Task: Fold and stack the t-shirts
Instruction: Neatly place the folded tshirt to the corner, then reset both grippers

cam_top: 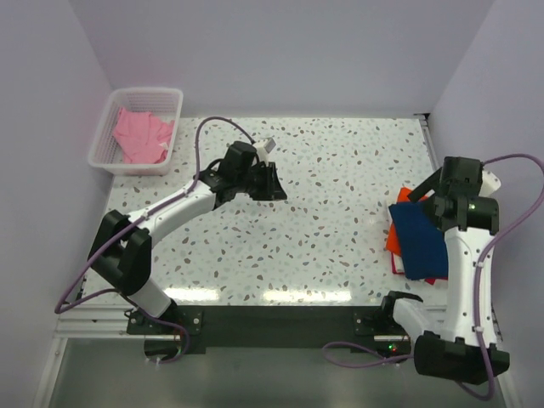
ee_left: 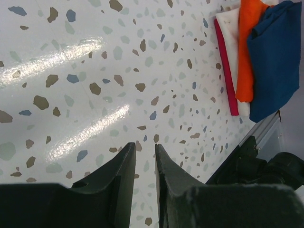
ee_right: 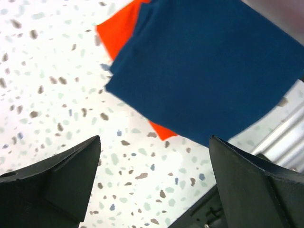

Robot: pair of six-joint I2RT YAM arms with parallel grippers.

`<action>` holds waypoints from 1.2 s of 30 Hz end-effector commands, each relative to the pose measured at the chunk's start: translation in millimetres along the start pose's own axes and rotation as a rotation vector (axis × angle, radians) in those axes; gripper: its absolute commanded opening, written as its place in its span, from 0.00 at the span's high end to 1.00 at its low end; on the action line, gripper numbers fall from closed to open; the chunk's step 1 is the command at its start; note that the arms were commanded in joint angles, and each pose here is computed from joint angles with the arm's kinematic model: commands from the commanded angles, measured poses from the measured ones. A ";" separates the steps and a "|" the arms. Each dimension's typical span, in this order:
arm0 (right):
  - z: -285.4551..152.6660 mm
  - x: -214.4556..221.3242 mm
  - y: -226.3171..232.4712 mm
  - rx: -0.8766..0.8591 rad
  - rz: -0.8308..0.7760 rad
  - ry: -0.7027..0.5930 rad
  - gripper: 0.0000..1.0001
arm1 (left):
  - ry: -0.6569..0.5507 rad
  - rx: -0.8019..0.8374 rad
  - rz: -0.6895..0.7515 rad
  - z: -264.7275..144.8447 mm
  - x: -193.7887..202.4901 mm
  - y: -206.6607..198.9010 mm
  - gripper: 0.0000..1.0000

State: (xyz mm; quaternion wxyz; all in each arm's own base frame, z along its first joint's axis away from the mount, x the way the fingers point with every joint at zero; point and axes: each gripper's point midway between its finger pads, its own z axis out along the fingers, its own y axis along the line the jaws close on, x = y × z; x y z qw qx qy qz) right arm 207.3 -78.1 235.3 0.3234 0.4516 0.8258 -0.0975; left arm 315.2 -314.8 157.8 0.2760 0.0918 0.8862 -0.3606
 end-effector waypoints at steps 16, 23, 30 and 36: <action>-32.8 120.5 183.0 -0.611 -0.465 0.041 0.01 | -0.285 -0.211 0.094 -107.4 -22.3 42.0 0.64; -70.3 185.6 216.9 -0.785 -0.635 0.033 0.02 | -0.344 -0.356 0.117 -148.3 3.1 73.0 0.60; -64.2 189.1 212.1 -0.798 -0.642 -0.013 0.01 | -0.366 -0.383 0.136 -160.0 15.0 81.7 0.60; -62.9 182.9 211.6 -0.777 -0.643 -0.039 0.01 | -0.367 -0.382 0.160 -158.9 16.0 83.2 0.59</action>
